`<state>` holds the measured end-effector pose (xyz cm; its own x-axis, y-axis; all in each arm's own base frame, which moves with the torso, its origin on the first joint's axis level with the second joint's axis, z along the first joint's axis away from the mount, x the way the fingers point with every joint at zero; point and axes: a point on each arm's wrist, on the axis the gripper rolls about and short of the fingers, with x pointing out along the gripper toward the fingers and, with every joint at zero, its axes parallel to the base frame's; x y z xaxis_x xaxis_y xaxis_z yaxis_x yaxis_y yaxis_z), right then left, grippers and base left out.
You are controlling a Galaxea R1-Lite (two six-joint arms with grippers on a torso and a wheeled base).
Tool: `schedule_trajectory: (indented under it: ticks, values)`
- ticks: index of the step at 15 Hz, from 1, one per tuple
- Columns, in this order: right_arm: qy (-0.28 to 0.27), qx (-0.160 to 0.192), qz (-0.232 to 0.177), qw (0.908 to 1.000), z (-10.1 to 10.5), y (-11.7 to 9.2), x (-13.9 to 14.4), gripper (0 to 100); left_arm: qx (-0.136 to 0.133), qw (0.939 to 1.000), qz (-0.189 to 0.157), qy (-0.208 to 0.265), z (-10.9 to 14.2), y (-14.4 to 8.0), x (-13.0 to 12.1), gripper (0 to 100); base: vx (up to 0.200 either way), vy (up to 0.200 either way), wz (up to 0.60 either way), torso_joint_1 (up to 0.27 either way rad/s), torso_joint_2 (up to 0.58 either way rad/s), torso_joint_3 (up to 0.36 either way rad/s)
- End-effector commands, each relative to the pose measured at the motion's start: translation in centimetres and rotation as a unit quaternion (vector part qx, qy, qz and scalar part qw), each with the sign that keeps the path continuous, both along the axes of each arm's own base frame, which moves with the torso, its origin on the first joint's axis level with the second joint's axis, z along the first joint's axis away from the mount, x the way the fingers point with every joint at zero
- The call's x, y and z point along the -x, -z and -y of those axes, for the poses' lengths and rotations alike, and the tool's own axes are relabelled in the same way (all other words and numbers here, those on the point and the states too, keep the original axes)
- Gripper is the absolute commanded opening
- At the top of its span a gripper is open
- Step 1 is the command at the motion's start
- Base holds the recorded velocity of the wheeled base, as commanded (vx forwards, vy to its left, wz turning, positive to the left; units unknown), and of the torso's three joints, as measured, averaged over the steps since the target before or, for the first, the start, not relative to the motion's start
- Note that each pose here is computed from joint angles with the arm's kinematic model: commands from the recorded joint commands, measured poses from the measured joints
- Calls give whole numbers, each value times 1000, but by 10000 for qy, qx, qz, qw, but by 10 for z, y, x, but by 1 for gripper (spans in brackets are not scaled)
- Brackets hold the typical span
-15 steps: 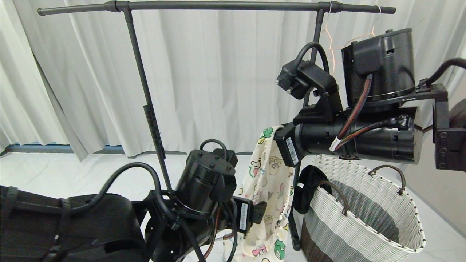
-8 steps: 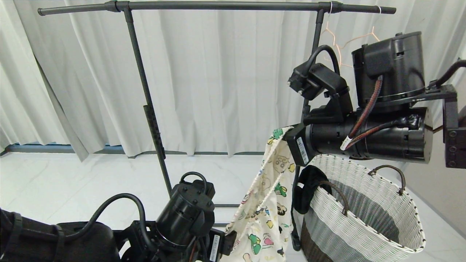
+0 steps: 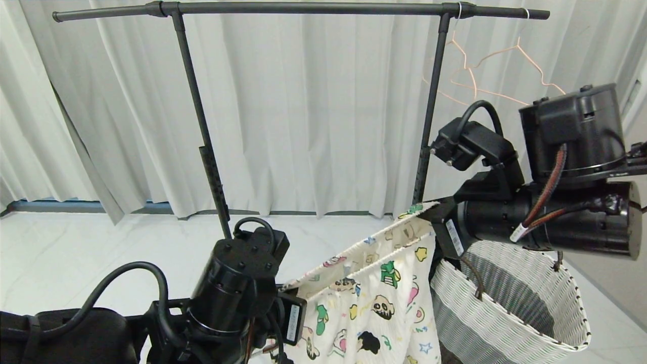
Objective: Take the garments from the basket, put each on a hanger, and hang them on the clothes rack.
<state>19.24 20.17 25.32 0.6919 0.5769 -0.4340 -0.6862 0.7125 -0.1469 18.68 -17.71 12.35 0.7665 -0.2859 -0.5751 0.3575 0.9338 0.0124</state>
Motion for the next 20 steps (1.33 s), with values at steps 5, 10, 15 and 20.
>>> schedule_trajectory:
  ticks: [5, 10, 15, 20]
  values:
    - [99, 55, -47, 9999, 46, -4, 38, 0, -510, 9850, 1353, 946, -39, -75, -15, 0, 0, 0, 0, 0, 0, 0]
    - [272, -455, 472, 9975, 52, -48, 35, 0, -143, 9765, 1628, 1404, -39, -179, -12, 0, 0, 0, 0, 0, 0, 0]
    - [370, -720, 747, 9939, 53, -93, 28, 0, -14, 9681, 1634, 1897, -35, -215, 15, 0, 0, 0, 0, 0, 0, 0]
    - [354, -693, 749, 9942, 54, -95, 30, 0, 17, 9655, 1710, 1964, -36, -218, 22, 0, 0, 0, 0, 0, 0, 0]
